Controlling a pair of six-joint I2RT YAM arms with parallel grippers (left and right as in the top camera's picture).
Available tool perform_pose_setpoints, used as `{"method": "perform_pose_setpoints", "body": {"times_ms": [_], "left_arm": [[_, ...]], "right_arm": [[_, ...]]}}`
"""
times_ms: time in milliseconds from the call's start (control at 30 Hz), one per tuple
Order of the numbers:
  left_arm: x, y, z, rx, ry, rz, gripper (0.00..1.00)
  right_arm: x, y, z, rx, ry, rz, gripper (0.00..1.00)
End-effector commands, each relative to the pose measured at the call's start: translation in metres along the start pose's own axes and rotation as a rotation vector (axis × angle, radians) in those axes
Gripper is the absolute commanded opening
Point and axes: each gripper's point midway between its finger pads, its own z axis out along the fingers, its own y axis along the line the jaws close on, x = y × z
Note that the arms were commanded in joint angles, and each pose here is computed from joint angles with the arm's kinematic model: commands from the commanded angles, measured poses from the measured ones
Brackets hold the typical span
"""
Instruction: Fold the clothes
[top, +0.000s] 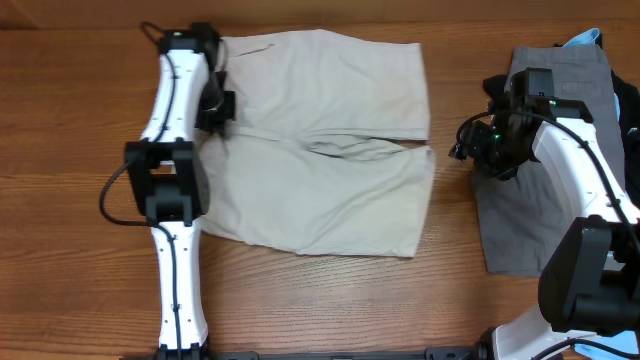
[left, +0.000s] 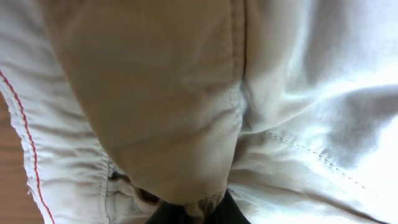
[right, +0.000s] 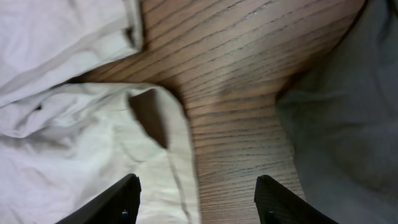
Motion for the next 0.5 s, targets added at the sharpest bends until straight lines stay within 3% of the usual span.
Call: {"method": "perform_pose_setpoints", "body": {"times_ms": [0, 33, 67, 133, 300, 467], "left_arm": [[0.012, 0.043, 0.032, -0.089, 0.097, -0.061, 0.10], [0.014, 0.044, 0.032, -0.087, 0.107, -0.063, 0.33], [0.017, 0.045, 0.032, -0.088, 0.120, -0.063, 0.64], [0.027, 0.045, 0.029, -0.088, 0.162, -0.045, 0.81], [0.043, 0.046, 0.005, -0.091, 0.199, -0.052, 0.86], [0.039, 0.036, -0.061, -0.019, 0.055, -0.063, 0.93]], "right_arm": [[-0.009, 0.009, -0.013, -0.015, -0.051, -0.024, 0.63], [-0.009, 0.009, -0.013, -0.016, -0.055, -0.025, 0.63], [-0.010, 0.009, -0.014, -0.018, -0.059, -0.027, 0.63], [-0.013, 0.011, -0.016, -0.021, -0.069, -0.030, 0.61], [-0.022, 0.024, -0.052, -0.035, -0.119, -0.046, 0.60], [-0.019, 0.045, -0.126, -0.063, -0.215, -0.077, 0.60]]}}
